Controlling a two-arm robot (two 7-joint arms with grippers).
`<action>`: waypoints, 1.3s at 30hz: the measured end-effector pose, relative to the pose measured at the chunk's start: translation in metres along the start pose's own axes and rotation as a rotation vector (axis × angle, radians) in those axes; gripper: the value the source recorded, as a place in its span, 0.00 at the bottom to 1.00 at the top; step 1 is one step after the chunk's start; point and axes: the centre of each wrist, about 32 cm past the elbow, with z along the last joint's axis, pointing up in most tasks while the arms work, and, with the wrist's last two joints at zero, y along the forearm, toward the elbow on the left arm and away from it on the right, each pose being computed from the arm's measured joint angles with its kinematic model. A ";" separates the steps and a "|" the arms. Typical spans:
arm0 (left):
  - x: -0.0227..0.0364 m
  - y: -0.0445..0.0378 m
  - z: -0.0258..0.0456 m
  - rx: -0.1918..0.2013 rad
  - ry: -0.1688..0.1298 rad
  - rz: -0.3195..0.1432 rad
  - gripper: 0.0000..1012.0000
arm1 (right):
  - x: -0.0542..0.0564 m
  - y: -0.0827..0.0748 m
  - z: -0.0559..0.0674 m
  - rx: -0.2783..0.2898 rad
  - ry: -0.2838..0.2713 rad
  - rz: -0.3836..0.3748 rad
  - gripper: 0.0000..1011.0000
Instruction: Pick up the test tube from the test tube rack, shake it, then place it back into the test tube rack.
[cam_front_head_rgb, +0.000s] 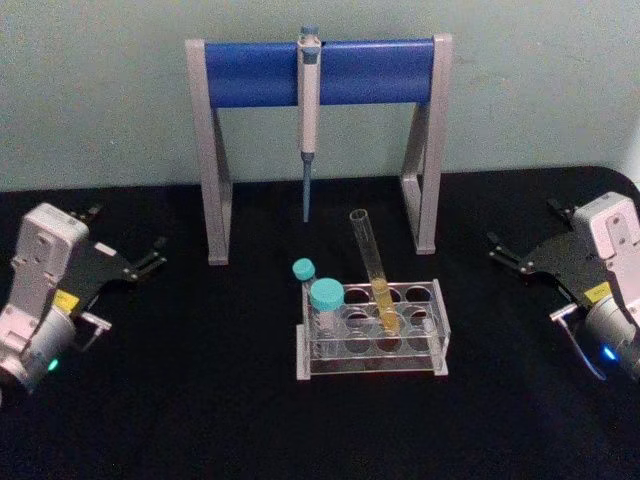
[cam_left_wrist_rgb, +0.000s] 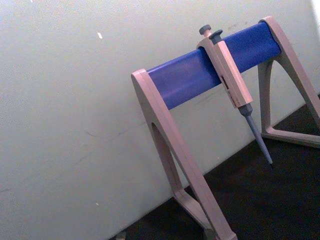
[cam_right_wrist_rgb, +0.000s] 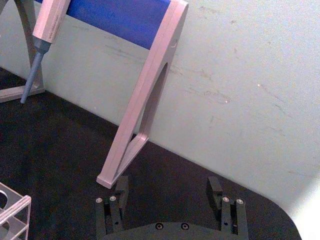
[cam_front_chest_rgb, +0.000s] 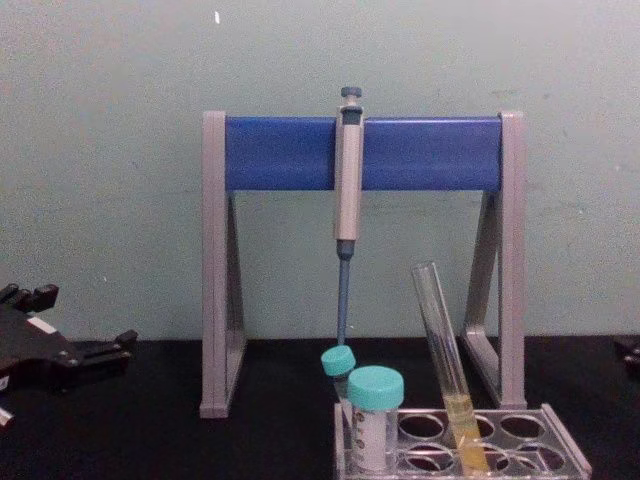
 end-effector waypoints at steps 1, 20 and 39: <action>0.0000 0.0000 0.0000 0.000 0.000 0.000 0.99 | 0.000 0.000 0.000 0.000 0.000 0.000 0.99; 0.0000 0.0000 0.0000 0.000 0.000 0.000 0.99 | 0.000 0.000 0.000 0.000 0.000 0.000 0.99; 0.0000 0.0000 0.0000 0.000 0.000 0.000 0.99 | 0.000 0.000 0.000 0.000 0.000 0.000 0.99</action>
